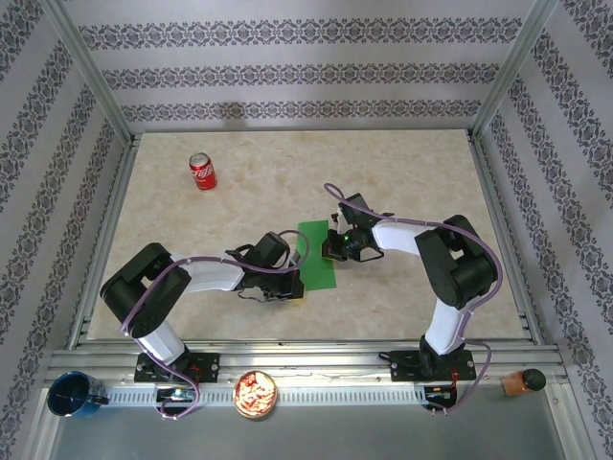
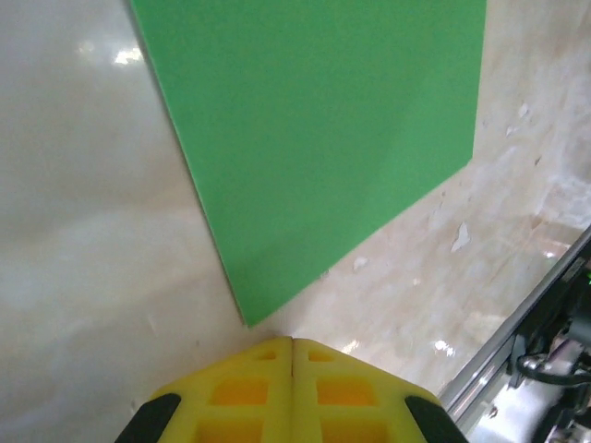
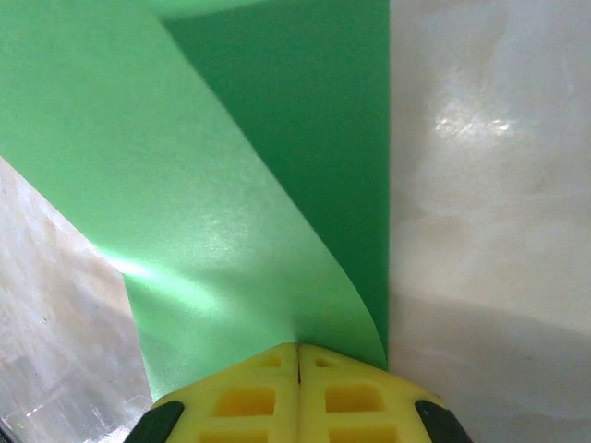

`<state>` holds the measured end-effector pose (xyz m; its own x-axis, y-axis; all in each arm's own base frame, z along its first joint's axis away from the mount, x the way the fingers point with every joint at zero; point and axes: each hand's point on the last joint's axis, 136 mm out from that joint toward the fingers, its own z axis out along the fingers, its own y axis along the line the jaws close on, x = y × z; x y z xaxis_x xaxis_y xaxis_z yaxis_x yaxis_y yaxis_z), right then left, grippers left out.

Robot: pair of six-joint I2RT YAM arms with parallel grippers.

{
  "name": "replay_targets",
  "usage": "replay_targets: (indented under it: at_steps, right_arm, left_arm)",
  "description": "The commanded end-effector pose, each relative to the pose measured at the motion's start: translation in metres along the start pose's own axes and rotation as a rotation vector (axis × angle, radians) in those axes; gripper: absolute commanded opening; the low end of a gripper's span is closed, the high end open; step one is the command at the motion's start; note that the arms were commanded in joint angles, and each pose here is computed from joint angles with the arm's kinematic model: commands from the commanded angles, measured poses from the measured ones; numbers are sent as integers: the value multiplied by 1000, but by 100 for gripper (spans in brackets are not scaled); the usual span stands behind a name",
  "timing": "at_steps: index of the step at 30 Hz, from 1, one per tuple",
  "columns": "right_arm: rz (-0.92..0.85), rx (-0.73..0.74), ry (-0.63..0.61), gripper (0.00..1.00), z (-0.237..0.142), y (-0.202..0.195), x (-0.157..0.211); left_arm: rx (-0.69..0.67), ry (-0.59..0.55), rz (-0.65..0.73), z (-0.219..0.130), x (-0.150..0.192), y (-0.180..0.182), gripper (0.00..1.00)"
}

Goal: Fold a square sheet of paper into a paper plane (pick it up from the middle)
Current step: First fold the square sheet of paper in half at the center of the table.

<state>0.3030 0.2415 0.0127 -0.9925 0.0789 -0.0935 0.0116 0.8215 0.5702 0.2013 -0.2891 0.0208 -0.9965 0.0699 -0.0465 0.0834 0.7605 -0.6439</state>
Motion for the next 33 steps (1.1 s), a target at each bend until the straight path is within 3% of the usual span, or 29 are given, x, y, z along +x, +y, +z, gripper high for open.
replay_targets:
  at_steps: [1,7,15,27,33]
  right_arm:
    - [76,209,101,0,7,-58,37]
    - [29,192,116,0,5,-52,37]
    - [-67,176,175,0,5,-46,35]
    - [-85,172,208,0,8,-43,31]
    - [-78,179,213,0,9,-46,33]
  left_arm:
    - [-91,-12,65,-26,2,-4,4]
    - [-10,-166,67,-72,-58,-39,5]
    - [53,-204,-59,-65,-131,-22,3]
    - [132,-211,-60,-35,-155,-22,5]
    - [83,-213,-89,-19,-156,-2,4]
